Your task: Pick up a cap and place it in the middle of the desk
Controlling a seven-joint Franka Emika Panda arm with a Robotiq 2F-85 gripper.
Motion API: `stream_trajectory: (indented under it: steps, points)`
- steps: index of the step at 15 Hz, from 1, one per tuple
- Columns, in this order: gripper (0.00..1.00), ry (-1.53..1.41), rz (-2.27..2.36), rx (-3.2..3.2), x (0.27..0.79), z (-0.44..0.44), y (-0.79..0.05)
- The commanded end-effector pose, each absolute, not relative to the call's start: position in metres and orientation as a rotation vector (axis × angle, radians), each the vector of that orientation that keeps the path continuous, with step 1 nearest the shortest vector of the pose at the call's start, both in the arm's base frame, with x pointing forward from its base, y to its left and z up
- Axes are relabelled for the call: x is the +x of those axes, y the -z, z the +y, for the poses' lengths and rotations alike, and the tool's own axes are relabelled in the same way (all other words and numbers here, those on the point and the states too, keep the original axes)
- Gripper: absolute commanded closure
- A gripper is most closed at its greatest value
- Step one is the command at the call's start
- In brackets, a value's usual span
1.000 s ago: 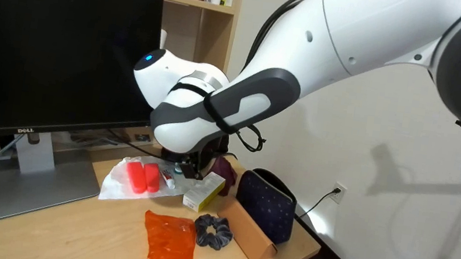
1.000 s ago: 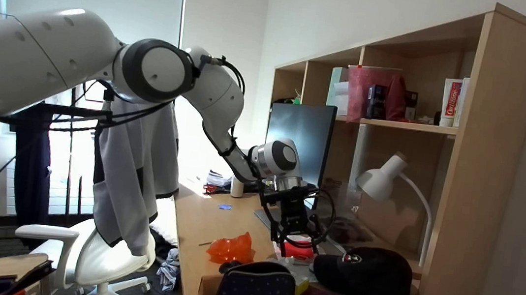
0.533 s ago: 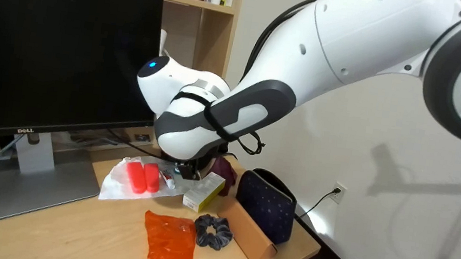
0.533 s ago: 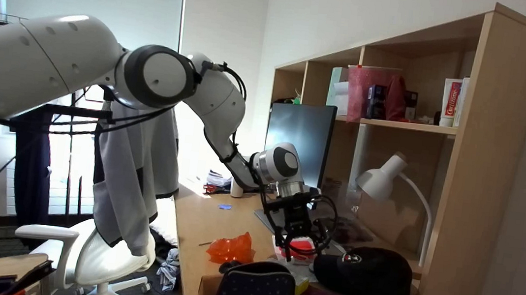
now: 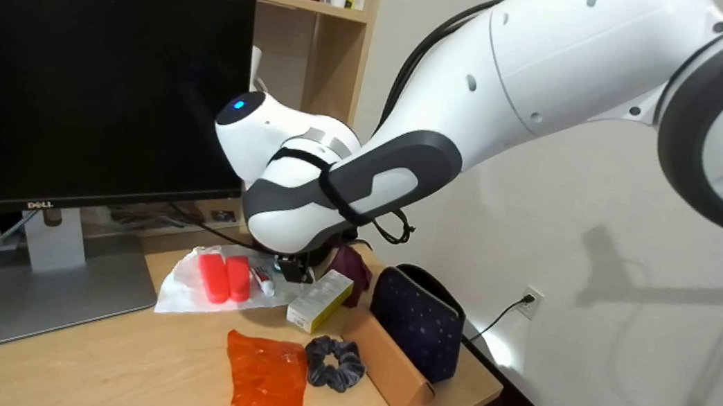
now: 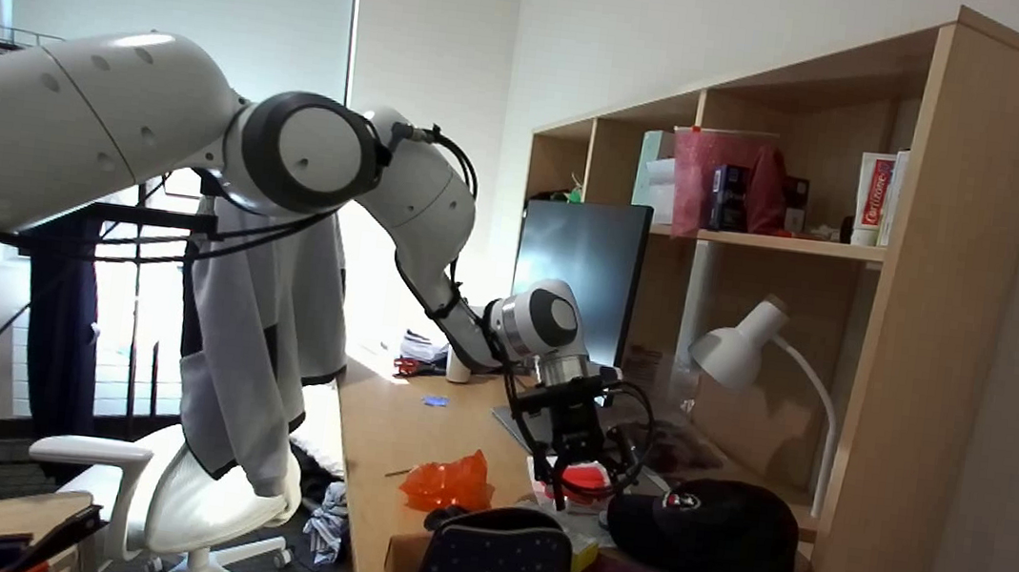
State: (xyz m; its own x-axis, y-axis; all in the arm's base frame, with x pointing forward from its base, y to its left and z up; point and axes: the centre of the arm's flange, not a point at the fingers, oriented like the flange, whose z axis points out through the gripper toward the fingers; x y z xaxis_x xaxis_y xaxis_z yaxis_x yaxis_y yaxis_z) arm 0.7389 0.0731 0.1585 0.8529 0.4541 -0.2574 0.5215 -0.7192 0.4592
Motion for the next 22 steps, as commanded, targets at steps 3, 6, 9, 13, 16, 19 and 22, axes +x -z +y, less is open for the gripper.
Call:
stream_trajectory:
  steps: [3,6,9,13,16,19,22]
  points:
    - [0.00,0.077,0.752,2.426,0.753,0.073,-0.143]
    - [0.00,0.018,0.707,2.383,0.758,0.067,-0.140]
    - [0.00,-0.027,0.675,2.354,0.760,0.062,-0.137]
    - [0.00,-0.080,0.651,2.335,0.761,0.058,-0.127]
    - [0.25,-0.122,0.620,2.326,0.761,0.055,-0.119]
    - [0.40,-0.147,0.607,2.322,0.761,0.055,-0.114]
    - [0.61,-0.161,0.615,2.325,0.759,0.056,-0.110]
